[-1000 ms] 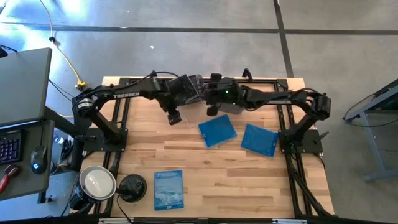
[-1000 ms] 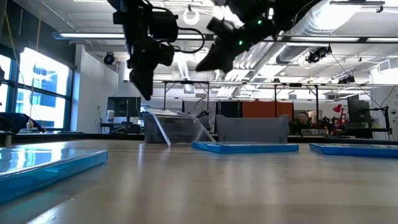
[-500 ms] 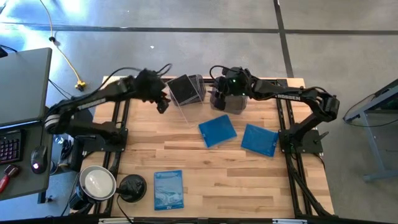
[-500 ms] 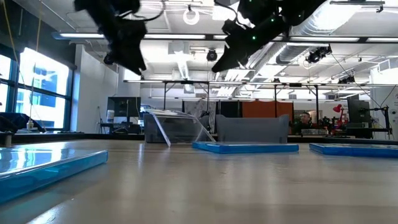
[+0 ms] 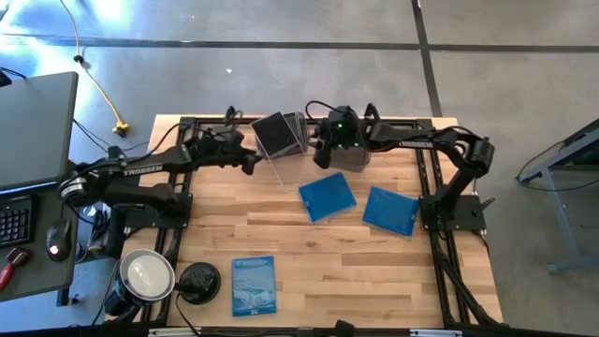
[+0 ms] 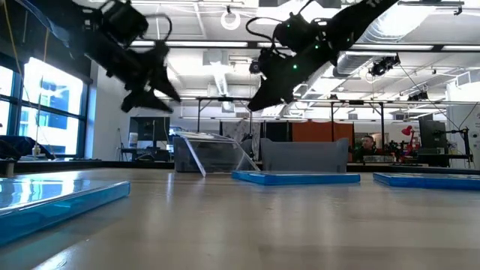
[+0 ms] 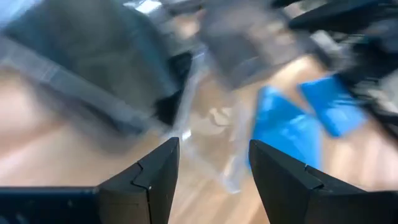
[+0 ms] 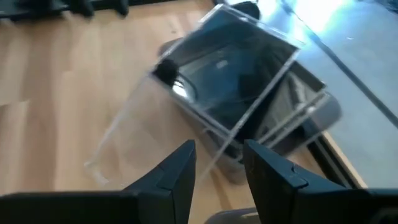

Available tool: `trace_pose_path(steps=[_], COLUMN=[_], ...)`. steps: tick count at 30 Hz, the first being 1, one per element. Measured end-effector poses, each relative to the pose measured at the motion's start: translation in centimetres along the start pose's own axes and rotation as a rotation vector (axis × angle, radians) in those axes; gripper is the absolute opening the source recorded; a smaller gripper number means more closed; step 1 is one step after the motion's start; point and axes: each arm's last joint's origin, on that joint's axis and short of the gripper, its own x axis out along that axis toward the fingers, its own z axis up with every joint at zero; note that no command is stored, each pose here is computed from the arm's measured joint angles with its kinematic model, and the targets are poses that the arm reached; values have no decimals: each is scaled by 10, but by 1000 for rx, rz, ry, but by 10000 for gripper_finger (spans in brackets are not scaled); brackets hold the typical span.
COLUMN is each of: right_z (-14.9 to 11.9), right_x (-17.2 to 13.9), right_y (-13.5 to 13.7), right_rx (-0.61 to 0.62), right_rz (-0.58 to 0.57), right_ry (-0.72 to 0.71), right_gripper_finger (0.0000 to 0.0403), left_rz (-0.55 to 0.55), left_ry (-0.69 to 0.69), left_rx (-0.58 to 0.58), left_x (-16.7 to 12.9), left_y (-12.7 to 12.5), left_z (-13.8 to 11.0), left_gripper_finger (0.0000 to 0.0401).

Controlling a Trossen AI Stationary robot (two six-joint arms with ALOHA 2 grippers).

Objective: Pick & place jewel cases by type
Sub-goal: Put the black cd case into the left black bin

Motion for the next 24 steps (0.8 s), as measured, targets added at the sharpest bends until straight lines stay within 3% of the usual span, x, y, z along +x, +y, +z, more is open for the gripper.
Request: trace_pose_path(steps=[10, 16, 24], right_z=[-9, -20, -20], right_x=[17, 26, 28], right_y=[-18, -36, -41], right_rx=[102, 203, 210], right_rz=[-51, -35, 43], right_ry=[-22, -3, -30], right_gripper_finger=[130, 130, 130], left_rz=[177, 108, 75], left_ry=[96, 60, 49], left_rx=[-198, -184, -174], left_x=[43, 64, 67], left_y=[18, 19, 18], left_z=[-21, -21, -20], left_gripper_finger=[193, 193, 193])
